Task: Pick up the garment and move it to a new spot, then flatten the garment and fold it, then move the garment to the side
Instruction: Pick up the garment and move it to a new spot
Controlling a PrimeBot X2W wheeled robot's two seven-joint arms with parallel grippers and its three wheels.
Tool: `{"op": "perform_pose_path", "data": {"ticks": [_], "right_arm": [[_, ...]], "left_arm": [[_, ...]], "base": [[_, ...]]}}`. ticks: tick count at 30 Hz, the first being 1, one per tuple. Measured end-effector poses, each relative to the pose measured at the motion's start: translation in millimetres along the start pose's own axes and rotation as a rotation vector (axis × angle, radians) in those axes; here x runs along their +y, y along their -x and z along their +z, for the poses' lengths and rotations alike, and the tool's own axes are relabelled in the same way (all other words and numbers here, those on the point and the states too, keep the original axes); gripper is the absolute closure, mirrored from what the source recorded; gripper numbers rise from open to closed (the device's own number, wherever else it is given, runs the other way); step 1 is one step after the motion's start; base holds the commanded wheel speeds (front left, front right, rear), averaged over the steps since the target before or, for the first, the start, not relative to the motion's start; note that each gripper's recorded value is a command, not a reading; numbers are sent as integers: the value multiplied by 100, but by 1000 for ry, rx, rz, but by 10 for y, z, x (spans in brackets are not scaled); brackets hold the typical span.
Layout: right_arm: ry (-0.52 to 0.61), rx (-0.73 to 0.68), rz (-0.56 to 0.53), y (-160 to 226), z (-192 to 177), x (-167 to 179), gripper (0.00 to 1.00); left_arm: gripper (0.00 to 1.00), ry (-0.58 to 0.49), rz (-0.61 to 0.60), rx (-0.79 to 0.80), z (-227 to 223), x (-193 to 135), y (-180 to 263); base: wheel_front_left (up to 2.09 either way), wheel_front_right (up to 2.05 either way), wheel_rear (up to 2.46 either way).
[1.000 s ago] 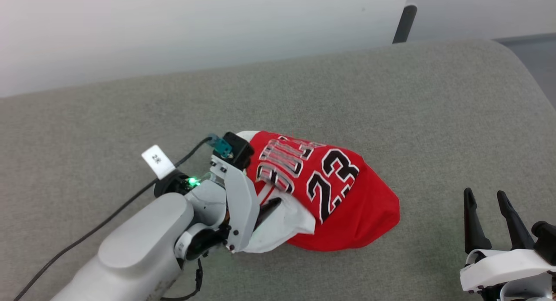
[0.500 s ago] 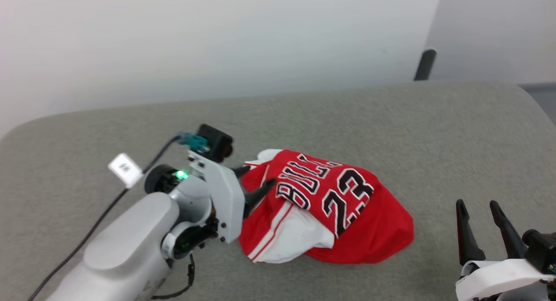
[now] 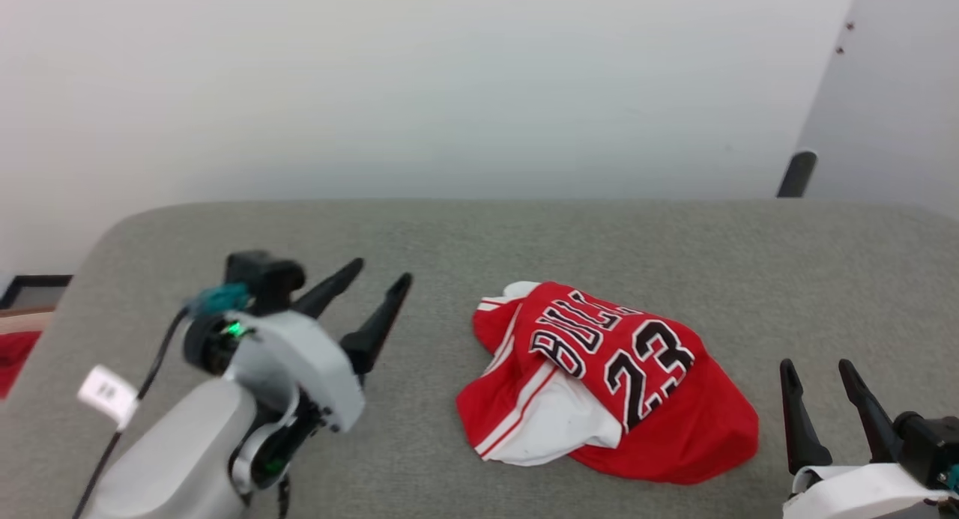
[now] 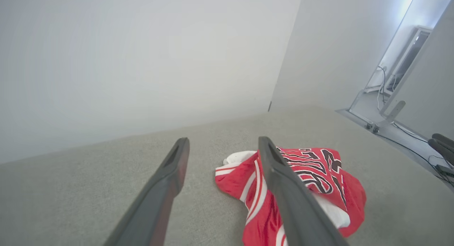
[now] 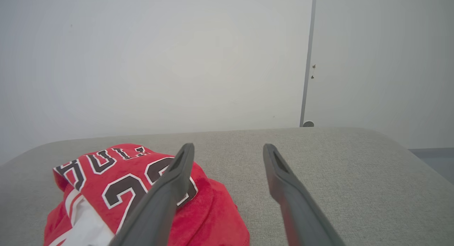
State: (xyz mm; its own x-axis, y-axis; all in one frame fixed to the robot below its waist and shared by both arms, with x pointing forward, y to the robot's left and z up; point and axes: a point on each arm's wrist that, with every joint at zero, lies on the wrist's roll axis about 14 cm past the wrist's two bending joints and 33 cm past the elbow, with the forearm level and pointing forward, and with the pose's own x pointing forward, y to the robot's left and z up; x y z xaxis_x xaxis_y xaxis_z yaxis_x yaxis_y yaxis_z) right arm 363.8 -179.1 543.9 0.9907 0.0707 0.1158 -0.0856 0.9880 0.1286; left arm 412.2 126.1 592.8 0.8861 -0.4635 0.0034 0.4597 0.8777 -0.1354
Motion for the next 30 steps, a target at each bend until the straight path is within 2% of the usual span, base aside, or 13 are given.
{"op": "perform_pose_path", "data": {"ticks": [9,23,30], "right_arm": [[12,-16,13,4,11,14,0],[33,-9,-21,105,-78,-126,0],[44,3,-63,177,-123,-269,0]], "left_arm": [[0,-15,155,-150,61,404,485],[0,14,378,-233,-62,826,1070],[0,31,448,-233,-243,935,1300]], "base": [[0,0,0],[0,0,0],[0,0,0]]}}
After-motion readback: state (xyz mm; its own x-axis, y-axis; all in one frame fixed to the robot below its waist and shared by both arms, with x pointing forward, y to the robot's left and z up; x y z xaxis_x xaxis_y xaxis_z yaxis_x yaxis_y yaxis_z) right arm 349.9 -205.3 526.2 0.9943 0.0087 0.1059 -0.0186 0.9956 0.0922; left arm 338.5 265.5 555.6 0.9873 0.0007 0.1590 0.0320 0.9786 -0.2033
